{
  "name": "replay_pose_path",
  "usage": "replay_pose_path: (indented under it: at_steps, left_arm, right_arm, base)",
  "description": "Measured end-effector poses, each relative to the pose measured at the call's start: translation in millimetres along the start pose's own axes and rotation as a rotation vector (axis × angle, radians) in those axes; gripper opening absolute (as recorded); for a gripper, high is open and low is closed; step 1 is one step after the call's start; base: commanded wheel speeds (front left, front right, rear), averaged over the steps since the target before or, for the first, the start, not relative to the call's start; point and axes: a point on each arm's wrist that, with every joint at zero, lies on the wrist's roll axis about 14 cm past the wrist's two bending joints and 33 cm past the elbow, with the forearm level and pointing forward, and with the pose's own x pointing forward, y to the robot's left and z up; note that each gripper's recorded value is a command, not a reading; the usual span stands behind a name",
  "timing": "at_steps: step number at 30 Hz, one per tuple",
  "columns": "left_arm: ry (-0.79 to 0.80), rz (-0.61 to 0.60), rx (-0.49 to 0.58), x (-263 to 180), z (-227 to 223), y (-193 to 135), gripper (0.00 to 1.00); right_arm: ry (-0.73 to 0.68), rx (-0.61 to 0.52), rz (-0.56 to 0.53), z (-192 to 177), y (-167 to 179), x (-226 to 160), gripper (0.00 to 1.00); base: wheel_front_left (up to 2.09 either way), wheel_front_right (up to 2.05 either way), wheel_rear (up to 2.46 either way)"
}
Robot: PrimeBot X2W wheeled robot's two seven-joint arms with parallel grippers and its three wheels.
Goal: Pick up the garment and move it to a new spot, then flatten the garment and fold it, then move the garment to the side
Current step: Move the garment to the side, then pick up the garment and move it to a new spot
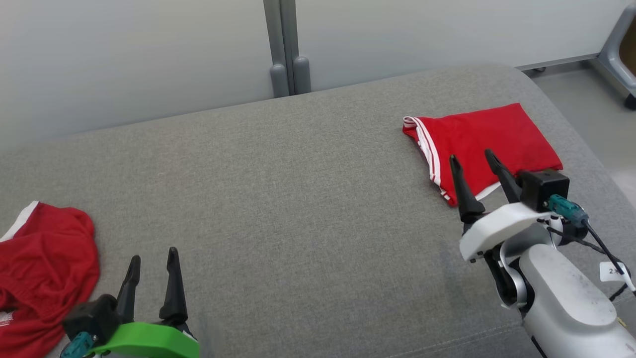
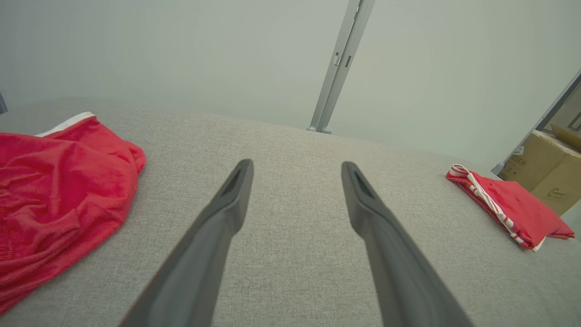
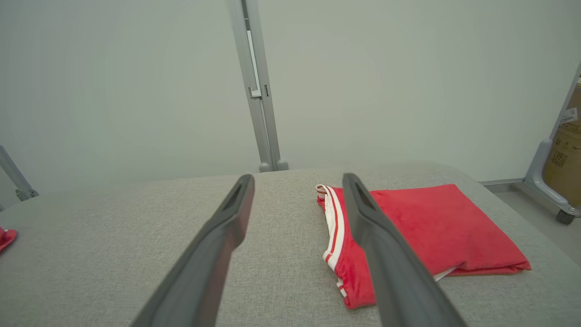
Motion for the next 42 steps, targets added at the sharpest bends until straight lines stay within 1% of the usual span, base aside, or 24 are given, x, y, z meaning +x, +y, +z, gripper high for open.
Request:
replay_pose_path:
  at_steps: [3,6,13,24,42]
  left_arm:
    - [0.020,0.017,0.000,-9.7,-7.0,3.9,1.00]
    - [0.018,0.026,-0.008,-12.2,-7.0,4.1,1.00]
    - [-0.014,0.043,0.004,-17.0,1.0,8.7,1.00]
    - [-0.025,0.078,0.045,-25.7,4.0,20.9,1.00]
    - [-0.034,0.094,0.053,-30.5,5.6,24.2,1.00]
  right_arm:
    - [0.006,0.016,-0.036,-6.1,-6.8,-13.5,1.00]
    - [0.006,0.028,-0.035,-8.4,-2.3,-18.2,1.00]
    - [-0.010,0.048,0.012,-8.1,24.4,-26.8,1.00]
    - [-0.006,0.042,0.015,-13.7,31.6,-39.7,1.00]
    - [-0.015,0.035,0.003,-13.6,31.6,-46.6,1.00]
  base:
    - [0.00,0.00,0.00]
    - [0.00,0.00,0.00]
    - [0.00,0.00,0.00]
    - [0.00,0.00,0.00]
    - [0.00,0.00,0.00]
